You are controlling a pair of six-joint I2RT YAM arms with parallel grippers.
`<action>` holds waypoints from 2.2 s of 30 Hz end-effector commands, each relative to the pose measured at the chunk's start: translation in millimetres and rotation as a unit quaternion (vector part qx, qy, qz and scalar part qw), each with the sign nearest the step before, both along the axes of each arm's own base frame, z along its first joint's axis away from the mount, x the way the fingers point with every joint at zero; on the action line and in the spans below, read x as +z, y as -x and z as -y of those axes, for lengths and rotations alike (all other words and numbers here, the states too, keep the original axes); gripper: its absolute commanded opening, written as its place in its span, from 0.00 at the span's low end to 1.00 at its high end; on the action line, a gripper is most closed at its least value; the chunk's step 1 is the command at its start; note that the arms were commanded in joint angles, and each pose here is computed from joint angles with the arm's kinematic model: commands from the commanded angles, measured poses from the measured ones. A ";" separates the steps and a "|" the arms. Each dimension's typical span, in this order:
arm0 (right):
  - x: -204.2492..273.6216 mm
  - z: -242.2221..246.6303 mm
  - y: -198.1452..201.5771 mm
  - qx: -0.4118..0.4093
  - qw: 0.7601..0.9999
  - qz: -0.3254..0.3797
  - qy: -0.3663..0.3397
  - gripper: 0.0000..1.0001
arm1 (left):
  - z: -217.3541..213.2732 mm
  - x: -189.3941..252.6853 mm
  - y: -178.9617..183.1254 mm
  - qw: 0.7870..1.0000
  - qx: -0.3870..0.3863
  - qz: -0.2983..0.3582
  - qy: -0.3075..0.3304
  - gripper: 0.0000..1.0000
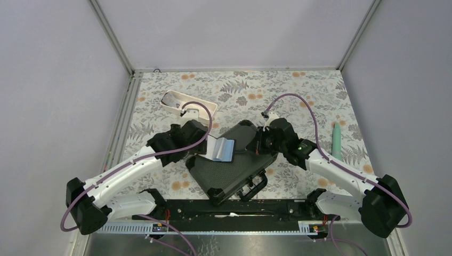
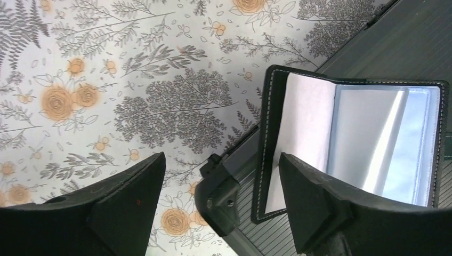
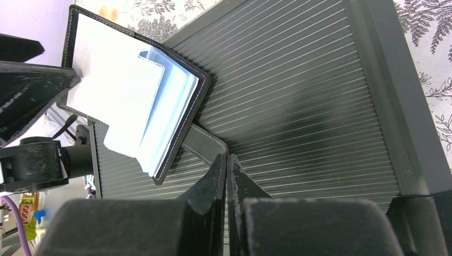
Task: Put the credit cards into the card holder
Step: Open the card holder at the center of the board.
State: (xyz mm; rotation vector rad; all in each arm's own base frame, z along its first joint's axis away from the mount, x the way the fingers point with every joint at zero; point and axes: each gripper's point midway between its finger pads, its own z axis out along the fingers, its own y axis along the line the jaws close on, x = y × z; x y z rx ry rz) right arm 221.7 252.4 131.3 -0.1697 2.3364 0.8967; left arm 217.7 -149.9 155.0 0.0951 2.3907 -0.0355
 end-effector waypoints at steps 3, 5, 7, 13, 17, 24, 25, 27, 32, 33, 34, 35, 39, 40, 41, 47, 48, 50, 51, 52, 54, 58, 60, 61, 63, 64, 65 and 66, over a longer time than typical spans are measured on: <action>4.1 2.2 -4.1 0.001 1.000 0.015 0.008 0.00 | 1.3 70.2 -16.1 0.994 0.001 0.096 0.054 0.82; 4.0 1.9 -4.3 0.001 1.000 0.014 0.009 0.00 | 20.1 89.9 -16.3 0.988 -0.028 0.109 0.105 0.83; 3.9 1.6 -4.6 0.001 1.000 0.014 0.009 0.00 | 39.5 101.7 -15.8 0.982 -0.057 0.111 0.144 0.85; 1.5 1.6 -4.3 0.001 1.000 0.010 0.010 0.00 | 91.1 96.1 -10.1 0.971 -0.129 0.078 0.186 0.86; 0.2 1.1 -4.3 0.002 1.000 0.009 0.011 0.00 | 105.5 73.6 -8.2 0.974 -0.144 0.038 0.170 0.84; -1.3 0.8 -4.7 0.001 1.000 0.007 0.012 0.00 | 93.7 28.7 -10.8 0.988 -0.110 -0.005 0.109 0.84; -0.6 0.9 -5.0 0.001 1.000 0.008 0.012 0.00 | 91.4 24.9 -10.6 0.989 -0.106 -0.007 0.101 0.84; -2.2 0.9 -4.9 0.002 1.000 0.007 0.014 0.00 | 87.4 17.6 -10.2 0.991 -0.102 -0.013 0.086 0.84; -3.8 0.9 -5.7 0.001 1.000 0.006 0.016 0.00 | 84.2 0.1 -5.4 0.993 -0.106 -0.036 0.047 0.84; -4.2 1.3 -5.9 0.001 1.000 0.006 0.016 0.00 | 83.3 -2.5 -4.3 0.993 -0.107 -0.038 0.037 0.84; -4.1 1.0 -6.3 0.000 1.000 0.007 0.016 0.00 | 80.5 -4.6 -4.5 0.993 -0.104 -0.039 0.026 0.84; -4.5 1.6 -6.1 0.000 1.000 0.007 0.017 0.00 | 78.2 -6.5 -4.9 0.994 -0.102 -0.039 0.016 0.84; -5.8 1.9 -6.7 -0.002 1.000 0.006 0.019 0.00 | 71.4 -9.9 -5.6 0.995 -0.096 -0.038 -0.009 0.84; -6.2 2.0 -6.9 -0.002 1.000 0.006 0.020 0.00 | 69.2 -9.9 -5.7 0.995 -0.094 -0.037 -0.016 0.84; -7.5 2.6 -6.7 -0.003 1.000 0.006 0.022 0.00 | 65.7 -10.6 -6.0 0.995 -0.090 -0.036 -0.026 0.85; -12.9 5.7 -7.3 -0.007 0.999 0.003 0.032 0.00 | 45.0 -7.0 -8.5 0.995 -0.066 -0.023 -0.068 0.85; -13.6 6.3 -7.4 -0.008 0.999 0.003 0.033 0.00 | 42.3 -5.9 -8.7 0.995 -0.063 -0.021 -0.071 0.85; -14.5 7.1 -7.6 -0.009 0.999 0.003 0.037 0.00 | 36.8 -3.5 -7.9 0.995 -0.057 -0.016 -0.077 0.85; -15.3 7.9 -7.8 -0.011 0.999 0.002 0.038 0.00 | 33.8 -2.5 -7.7 0.995 -0.053 -0.015 -0.080 0.86; -15.7 8.3 -7.7 -0.011 0.999 0.002 0.039 0.00 | 30.8 -1.0 -7.5 0.995 -0.050 -0.012 -0.083 0.86; -16.0 8.5 -7.6 -0.011 0.999 0.002 0.039 0.00 | 24.8 0.2 -6.2 0.995 -0.043 -0.009 -0.090 0.86; -16.8 9.1 -7.3 -0.012 0.999 0.002 0.041 0.00 | 14.8 -1.0 -2.3 0.995 -0.034 -0.009 -0.097 0.88; -17.1 8.9 -7.1 -0.011 0.999 0.001 0.041 0.00 | 12.7 -2.3 -0.1 0.995 -0.032 -0.011 -0.097 0.89; -17.2 9.1 -7.2 -0.012 0.999 0.001 0.041 0.00 | 11.9 -2.9 0.6 0.995 -0.031 -0.011 -0.095 0.89; -18.0 9.5 -6.9 -0.012 0.999 0.000 0.042 0.00 | 9.6 -3.3 2.4 0.995 -0.030 -0.012 -0.096 0.89; -17.4 9.4 -7.3 -0.012 0.999 0.001 0.042 0.00 | 7.4 -2.9 3.2 0.995 -0.027 -0.012 -0.097 0.89; -18.2 9.9 -7.2 -0.013 0.999 0.000 0.043 0.00 | 5.4 -2.8 4.4 0.995 -0.025 -0.013 -0.099 0.89; -18.1 10.1 -7.3 -0.013 0.999 0.000 0.044 0.00 | 3.0 -2.9 5.8 0.995 -0.022 -0.015 -0.101 0.89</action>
